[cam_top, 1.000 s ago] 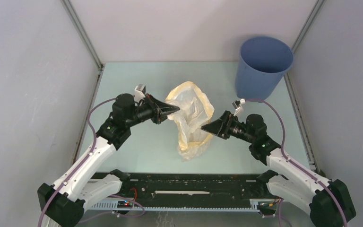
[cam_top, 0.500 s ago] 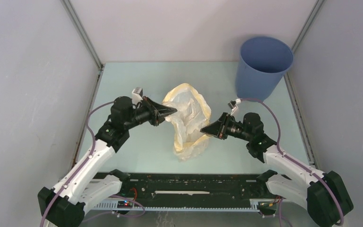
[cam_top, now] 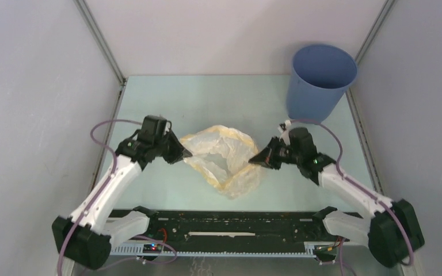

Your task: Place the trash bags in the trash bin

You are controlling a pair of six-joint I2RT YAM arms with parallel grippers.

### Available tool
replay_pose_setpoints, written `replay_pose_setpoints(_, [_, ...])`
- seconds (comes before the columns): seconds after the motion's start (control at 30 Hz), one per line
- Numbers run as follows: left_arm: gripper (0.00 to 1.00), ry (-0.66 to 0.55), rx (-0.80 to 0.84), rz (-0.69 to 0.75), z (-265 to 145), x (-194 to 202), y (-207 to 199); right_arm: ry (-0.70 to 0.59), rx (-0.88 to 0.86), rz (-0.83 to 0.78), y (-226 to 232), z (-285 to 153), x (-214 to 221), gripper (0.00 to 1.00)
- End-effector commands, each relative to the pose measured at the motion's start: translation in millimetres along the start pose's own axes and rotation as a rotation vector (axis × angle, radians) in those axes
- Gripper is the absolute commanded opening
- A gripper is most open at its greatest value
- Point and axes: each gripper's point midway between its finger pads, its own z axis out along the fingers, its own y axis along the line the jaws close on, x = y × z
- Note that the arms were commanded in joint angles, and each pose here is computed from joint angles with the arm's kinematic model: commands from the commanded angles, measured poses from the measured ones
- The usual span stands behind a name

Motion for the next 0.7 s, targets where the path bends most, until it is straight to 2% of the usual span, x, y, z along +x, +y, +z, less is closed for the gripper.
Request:
replay_pose_setpoints(0.0, [0.0,-0.101,-0.126,0.172,-13,-56,-20,-0.077,0.113,-0.034,50,5,-72,0.0])
replay_pose_setpoints(0.1, [0.0,-0.21,-0.136,0.212,-48,-103,-70,-0.117,0.198,-0.109,108,-13,-129,0.0])
replay_pose_setpoints(0.17, [0.0,-0.368,-0.025,0.222,-105,-133,-120,-0.267,0.173,-0.265,183,-55,-162,0.0])
replay_pose_setpoints(0.27, [0.0,-0.669,0.24,0.252,-215,-156,-184,-0.478,-0.095,-0.539,307,-137,-155,0.0])
replay_pose_setpoints(0.33, [0.0,-0.825,0.353,0.282,-264,-157,-194,-0.538,-0.284,-0.692,352,-172,-134,0.0])
replay_pose_setpoints(0.37, [0.0,-0.874,0.384,0.286,-273,-156,-190,-0.566,-0.359,-0.739,364,-182,-127,0.0])
replay_pose_setpoints(0.43, [0.02,-0.9,0.353,0.264,-251,-152,-161,-0.563,-0.37,-0.748,346,-174,-119,0.0])
replay_pose_setpoints(0.47, [0.01,-0.874,0.303,0.236,-228,-146,-136,-0.543,-0.328,-0.719,321,-156,-120,0.0])
replay_pose_setpoints(0.53, [0.0,-0.698,0.162,0.195,-151,-123,-83,-0.446,-0.211,-0.65,252,-109,-115,0.0])
replay_pose_setpoints(0.6, [0.0,-0.428,-0.002,0.174,-64,-77,-16,-0.239,-0.015,-0.517,147,-51,-92,0.0])
replay_pose_setpoints(0.67, [0.0,-0.222,-0.092,0.149,-24,-33,29,-0.026,0.128,-0.42,70,-20,-51,0.0])
